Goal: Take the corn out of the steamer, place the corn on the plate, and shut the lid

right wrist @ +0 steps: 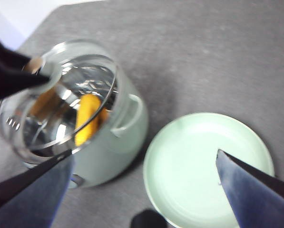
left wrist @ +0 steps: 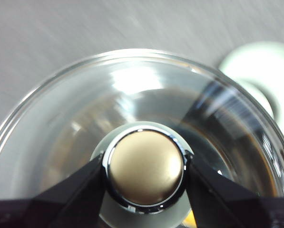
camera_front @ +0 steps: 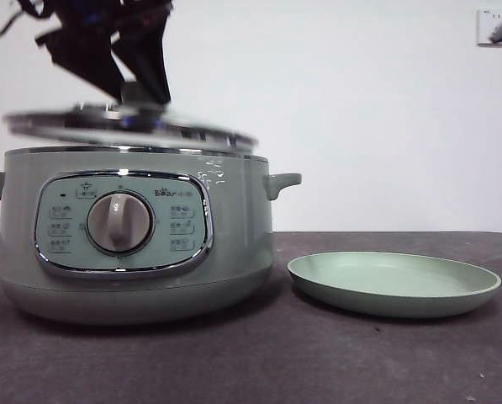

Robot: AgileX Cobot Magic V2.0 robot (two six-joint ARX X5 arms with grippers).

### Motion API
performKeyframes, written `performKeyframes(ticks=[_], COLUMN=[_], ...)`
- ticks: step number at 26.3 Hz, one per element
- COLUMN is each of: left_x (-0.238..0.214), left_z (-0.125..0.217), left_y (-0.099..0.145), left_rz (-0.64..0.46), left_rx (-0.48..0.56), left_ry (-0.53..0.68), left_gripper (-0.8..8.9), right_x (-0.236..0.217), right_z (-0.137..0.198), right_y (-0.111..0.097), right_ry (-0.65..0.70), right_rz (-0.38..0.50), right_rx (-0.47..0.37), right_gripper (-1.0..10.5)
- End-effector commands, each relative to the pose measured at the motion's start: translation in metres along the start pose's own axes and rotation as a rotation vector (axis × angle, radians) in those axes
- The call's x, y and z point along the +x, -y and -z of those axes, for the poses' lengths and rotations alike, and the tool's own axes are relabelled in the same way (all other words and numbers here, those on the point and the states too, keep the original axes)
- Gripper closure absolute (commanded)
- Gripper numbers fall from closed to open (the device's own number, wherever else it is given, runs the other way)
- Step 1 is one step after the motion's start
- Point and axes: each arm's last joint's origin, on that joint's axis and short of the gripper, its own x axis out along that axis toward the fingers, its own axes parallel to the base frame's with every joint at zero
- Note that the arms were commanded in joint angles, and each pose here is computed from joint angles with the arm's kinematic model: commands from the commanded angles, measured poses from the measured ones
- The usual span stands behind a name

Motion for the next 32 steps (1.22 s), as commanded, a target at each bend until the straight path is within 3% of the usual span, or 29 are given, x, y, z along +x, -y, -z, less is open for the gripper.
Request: performKeyframes(ticks=[1, 7, 14, 21, 25, 29, 32], left_x=[-0.039, -0.099, -0.167, -0.219, -0.252, -0.267, -0.267], left_z=[-0.024, -0.036, -0.021, 0.003, 0.022, 0.036, 0.039], left_y=[-0.003, -0.007, -0.011, -0.013, -0.014, -0.014, -0.015], left_rz=[-0.023, -0.112, -0.252, -0.37, -0.42, -0.442, -0.462], left_rx=[0.006, -0.009, -0.037, -0.073, -0.103, -0.113, -0.113], left_ry=[0.177, 0.34, 0.472, 0.555, 0.623, 0.629, 0.595], left_gripper=[8.26, 8.26, 8.26, 8.26, 8.26, 8.26, 8.26], right_x=[0.008, 0.039, 0.092, 0.15, 0.204, 0.259, 0.29], right_z=[-0.005, -0.023, -0.045, -0.06, -0.064, -0.046, -0.025], right_y=[-0.007, -0.027, -0.058, -0.097, -0.128, -0.153, -0.16], right_ry=[-0.008, -0.082, -0.184, -0.322, -0.404, -0.483, -0.533], right_rz=[-0.037, -0.101, -0.18, -0.102, -0.071, -0.083, -0.062], right_rx=[-0.006, -0.046, -0.123, -0.297, -0.391, -0.466, -0.504], right_gripper=[4.5, 4.5, 4.5, 4.5, 4.5, 4.5, 4.5])
